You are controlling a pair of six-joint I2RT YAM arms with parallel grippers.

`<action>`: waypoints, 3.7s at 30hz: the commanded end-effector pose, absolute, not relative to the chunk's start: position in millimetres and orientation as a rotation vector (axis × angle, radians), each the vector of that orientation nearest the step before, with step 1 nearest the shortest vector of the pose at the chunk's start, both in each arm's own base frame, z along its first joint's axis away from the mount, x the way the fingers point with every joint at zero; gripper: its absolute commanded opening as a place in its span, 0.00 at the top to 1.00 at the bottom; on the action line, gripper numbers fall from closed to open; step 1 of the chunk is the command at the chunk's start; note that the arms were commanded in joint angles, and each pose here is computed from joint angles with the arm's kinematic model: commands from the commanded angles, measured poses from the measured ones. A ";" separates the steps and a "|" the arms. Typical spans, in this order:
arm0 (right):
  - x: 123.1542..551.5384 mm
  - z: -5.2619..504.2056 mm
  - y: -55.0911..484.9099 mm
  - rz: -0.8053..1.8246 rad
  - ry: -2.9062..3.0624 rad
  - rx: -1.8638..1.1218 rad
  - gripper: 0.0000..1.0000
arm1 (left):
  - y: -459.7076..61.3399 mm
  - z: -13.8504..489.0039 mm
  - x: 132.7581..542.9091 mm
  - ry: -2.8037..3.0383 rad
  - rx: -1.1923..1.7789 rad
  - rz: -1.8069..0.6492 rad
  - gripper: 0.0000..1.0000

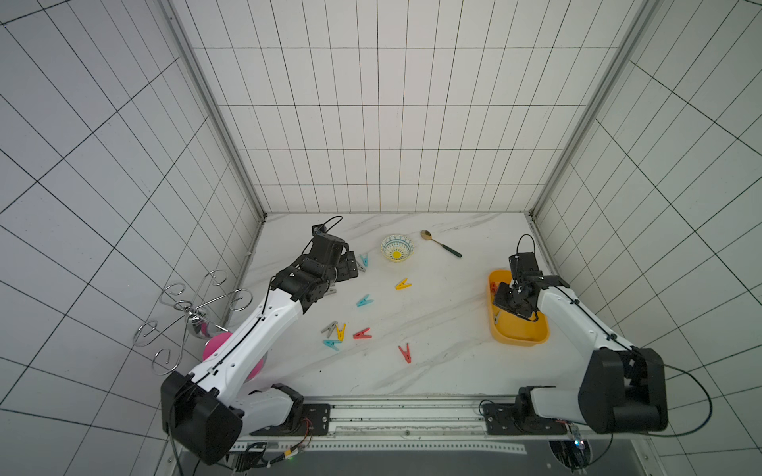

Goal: Put the clothespins into the storage box
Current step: Place the clothespin in the storage box, then pick up the clothespin from the center of the board.

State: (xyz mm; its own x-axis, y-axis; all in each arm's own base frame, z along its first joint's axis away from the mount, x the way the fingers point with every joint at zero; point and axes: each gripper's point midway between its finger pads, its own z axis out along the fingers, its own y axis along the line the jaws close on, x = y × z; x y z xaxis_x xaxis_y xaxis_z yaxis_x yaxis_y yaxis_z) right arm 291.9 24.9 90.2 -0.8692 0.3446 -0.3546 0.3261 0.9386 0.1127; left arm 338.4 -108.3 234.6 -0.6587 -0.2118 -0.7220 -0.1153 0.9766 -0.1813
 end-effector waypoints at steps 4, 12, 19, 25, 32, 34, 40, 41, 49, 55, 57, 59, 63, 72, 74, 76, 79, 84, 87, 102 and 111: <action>304.0 91.8 9.7 0.064 2.708 0.518 0.99 | -120.0 238.9 343.7 2.278 -0.217 -0.207 0.01; 327.6 81.5 14.3 0.024 2.788 0.377 0.97 | -119.6 245.5 348.2 2.265 -0.188 -0.178 0.01; 330.5 70.6 56.1 0.005 2.855 0.113 0.97 | -122.0 239.2 350.2 2.278 -0.189 -0.181 0.01; 330.2 68.2 96.7 0.037 2.862 -0.046 0.97 | -115.3 239.6 347.5 2.283 -0.195 -0.137 0.01; 328.1 83.1 172.1 0.199 2.821 -0.245 0.97 | -108.3 242.3 344.8 2.275 -0.205 -0.120 0.01; 328.0 85.5 188.6 0.229 2.806 -0.267 0.97 | -105.6 243.7 342.8 2.272 -0.206 -0.111 0.01; 335.5 79.7 194.0 0.178 2.819 -0.298 0.97 | -95.9 243.6 332.1 2.284 -0.199 -0.078 0.01; 336.9 78.8 189.2 0.148 2.817 -0.291 0.97 | -92.8 246.4 331.3 2.276 -0.207 -0.068 0.01; 366.9 83.4 154.5 0.067 2.763 -0.095 0.95 | -89.8 256.1 331.2 2.263 -0.214 -0.059 0.01; 379.2 69.2 162.7 0.083 2.787 -0.113 0.93 | -86.9 253.7 332.6 2.269 -0.221 -0.026 0.01; 379.8 64.3 164.9 0.092 2.798 -0.112 0.93 | -86.1 254.1 333.1 2.266 -0.225 -0.022 0.01; 380.8 61.5 166.9 0.103 2.804 -0.110 0.91 | -86.4 255.6 333.6 2.263 -0.228 -0.024 0.01; 380.2 63.9 173.9 0.151 2.807 -0.128 0.85 | -86.7 254.8 334.9 2.267 -0.232 -0.021 0.01; 364.2 123.9 162.4 0.148 2.729 -0.157 0.74 | -91.7 255.7 333.6 2.270 -0.223 -0.050 0.01; 359.5 141.0 167.8 0.172 2.688 -0.182 0.74 | -90.9 256.0 332.4 2.271 -0.225 -0.048 0.01; 348.9 150.9 184.6 0.237 2.669 -0.243 0.73 | -91.1 255.8 331.5 2.272 -0.226 -0.051 0.01; 331.4 152.4 213.1 0.312 2.666 -0.313 0.71 | -90.5 250.7 330.4 2.282 -0.230 -0.047 0.01; 322.6 139.8 258.5 0.372 2.645 -0.325 0.67 | -90.5 243.3 330.2 2.300 -0.237 -0.040 0.01; 323.9 129.8 288.0 0.399 2.620 -0.335 0.63 | -91.4 241.5 329.9 2.305 -0.236 -0.045 0.01; 364.5 79.3 346.0 0.417 2.557 0.167 0.49 | -90.8 238.9 332.8 2.310 -0.205 -0.016 0.01; 372.0 51.2 344.8 0.337 2.592 0.300 0.46 | -80.0 249.6 330.9 2.280 -0.199 0.014 0.01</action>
State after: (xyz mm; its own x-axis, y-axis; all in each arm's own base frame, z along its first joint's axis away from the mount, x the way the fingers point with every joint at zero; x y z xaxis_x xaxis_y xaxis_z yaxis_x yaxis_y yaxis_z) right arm 364.8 341.1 44.7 -0.8698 0.2168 -0.4433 0.0944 0.9548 0.2818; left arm 331.1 -85.6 237.8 -0.6724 -0.1460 -0.7256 -0.1468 0.9872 -0.0626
